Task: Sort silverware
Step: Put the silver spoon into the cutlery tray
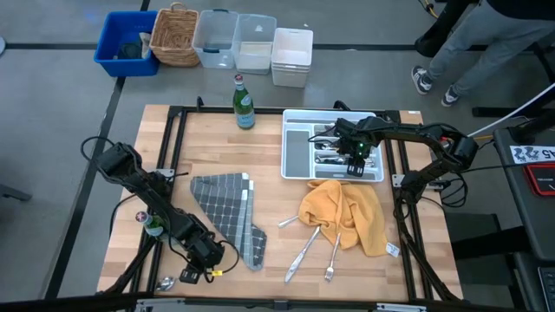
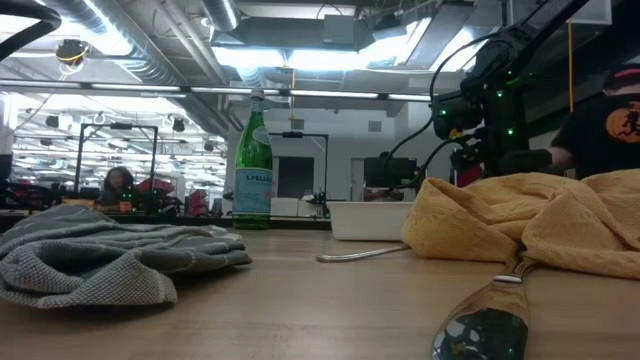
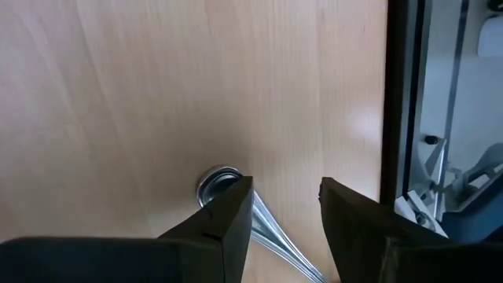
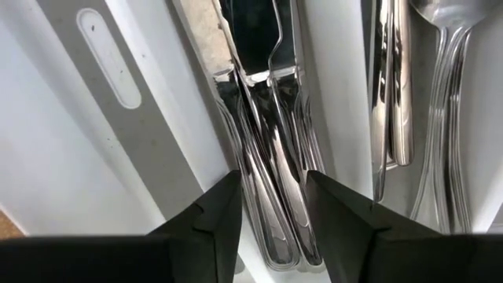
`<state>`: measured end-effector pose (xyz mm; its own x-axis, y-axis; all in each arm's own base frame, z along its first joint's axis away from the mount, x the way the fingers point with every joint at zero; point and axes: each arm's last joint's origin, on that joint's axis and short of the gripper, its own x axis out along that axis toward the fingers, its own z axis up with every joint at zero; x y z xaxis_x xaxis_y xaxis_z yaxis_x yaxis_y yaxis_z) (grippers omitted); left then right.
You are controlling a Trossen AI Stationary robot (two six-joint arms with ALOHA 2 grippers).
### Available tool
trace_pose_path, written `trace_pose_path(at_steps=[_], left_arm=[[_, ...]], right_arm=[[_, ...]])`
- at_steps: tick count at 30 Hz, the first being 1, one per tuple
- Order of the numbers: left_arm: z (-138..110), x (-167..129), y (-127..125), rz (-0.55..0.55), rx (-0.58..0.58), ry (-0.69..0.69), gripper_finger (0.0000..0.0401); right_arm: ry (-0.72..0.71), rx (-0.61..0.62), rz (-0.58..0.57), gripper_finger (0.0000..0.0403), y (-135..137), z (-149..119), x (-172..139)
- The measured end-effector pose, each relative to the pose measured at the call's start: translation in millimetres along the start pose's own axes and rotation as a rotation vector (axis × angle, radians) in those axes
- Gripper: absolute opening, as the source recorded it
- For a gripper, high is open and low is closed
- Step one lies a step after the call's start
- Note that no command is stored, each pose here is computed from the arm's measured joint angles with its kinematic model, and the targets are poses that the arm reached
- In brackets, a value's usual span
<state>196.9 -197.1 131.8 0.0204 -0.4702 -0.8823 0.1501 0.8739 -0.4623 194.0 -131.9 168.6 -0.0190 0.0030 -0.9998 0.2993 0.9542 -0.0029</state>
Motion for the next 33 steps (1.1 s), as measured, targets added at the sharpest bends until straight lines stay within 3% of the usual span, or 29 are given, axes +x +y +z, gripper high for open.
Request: trace_pose_path(at_steps=[6,18,27,33], left_arm=[[4.9,-2.3,6.5,0.043,0.024,-0.039,0.0139],[37.2,-20.7,47.1,0.163,0.094,-0.213,0.0139],[52.5,-41.5,73.3,0.193,-0.102,-0.29,0.0139],[64.7,-57.4,60.1,0.193,-0.086,-0.27,0.0139]], right_arm=[[0.0,0.0,0.0,0.0144,0.0,0.1,0.0],[-0.001,0.0,0.0,0.0144,-0.1,0.2,-0.2],[0.001,0.0,0.0,0.0144,0.0,0.0,-0.2],[0.001,-0.001,0.0,0.0144,0.1,0.0,-0.1]])
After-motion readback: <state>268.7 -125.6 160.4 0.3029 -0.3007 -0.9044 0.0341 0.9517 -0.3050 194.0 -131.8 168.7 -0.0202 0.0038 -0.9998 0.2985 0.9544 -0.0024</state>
